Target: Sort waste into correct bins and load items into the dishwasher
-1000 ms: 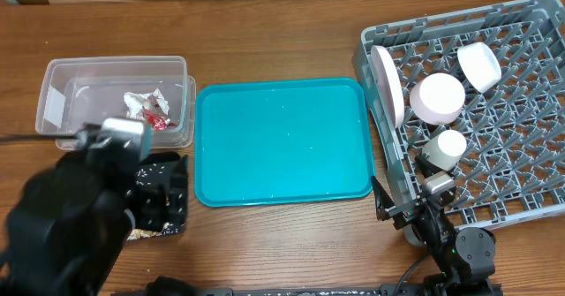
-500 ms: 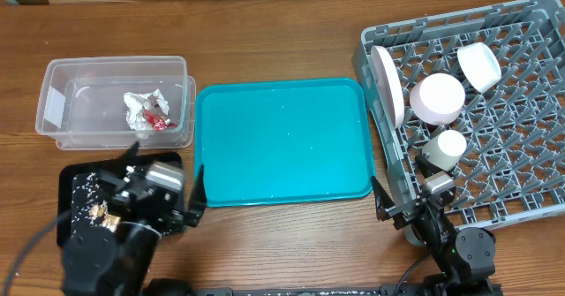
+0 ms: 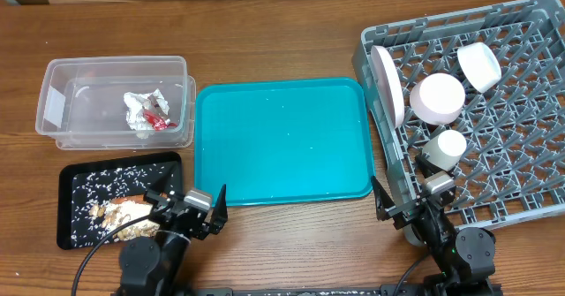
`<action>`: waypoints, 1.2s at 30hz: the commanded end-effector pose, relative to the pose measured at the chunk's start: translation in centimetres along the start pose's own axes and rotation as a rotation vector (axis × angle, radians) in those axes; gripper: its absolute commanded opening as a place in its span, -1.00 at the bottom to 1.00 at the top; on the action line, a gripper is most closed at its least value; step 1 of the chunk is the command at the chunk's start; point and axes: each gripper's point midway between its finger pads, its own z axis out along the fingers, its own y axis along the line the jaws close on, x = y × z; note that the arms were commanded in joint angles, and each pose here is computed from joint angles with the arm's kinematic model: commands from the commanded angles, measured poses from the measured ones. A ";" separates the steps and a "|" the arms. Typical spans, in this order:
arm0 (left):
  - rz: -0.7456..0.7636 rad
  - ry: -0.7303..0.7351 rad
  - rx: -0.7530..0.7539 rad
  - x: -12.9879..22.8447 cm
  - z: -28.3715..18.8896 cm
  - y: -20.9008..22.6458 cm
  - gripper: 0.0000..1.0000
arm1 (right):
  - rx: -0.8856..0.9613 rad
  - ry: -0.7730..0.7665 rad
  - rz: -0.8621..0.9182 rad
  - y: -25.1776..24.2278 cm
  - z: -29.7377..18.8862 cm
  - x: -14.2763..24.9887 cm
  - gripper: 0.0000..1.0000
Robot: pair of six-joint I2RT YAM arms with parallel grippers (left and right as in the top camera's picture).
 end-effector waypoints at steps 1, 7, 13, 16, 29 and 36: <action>0.013 -0.011 0.063 1.6 1.0 -1.5 1.00 | 0.004 -0.012 0.001 -0.1 -0.1 -0.2 1.00; -0.025 -0.036 0.059 2.0 1.5 -1.6 1.00 | 0.004 -0.012 0.000 -0.1 -0.1 -0.2 1.00; -0.025 -0.035 0.059 2.0 1.5 -1.6 1.00 | 0.004 -0.012 0.001 -0.1 -0.1 -0.2 1.00; -0.025 -0.035 0.060 2.0 1.5 -1.7 0.99 | 0.004 -0.012 0.001 -0.1 -0.1 -0.2 1.00; -0.025 -0.035 0.060 2.0 1.5 -1.7 1.00 | 0.004 -0.012 0.001 -0.1 -0.1 -0.2 1.00; -0.025 -0.035 0.059 2.0 1.5 -1.6 1.00 | 0.004 -0.012 0.000 -0.1 -0.1 -0.2 1.00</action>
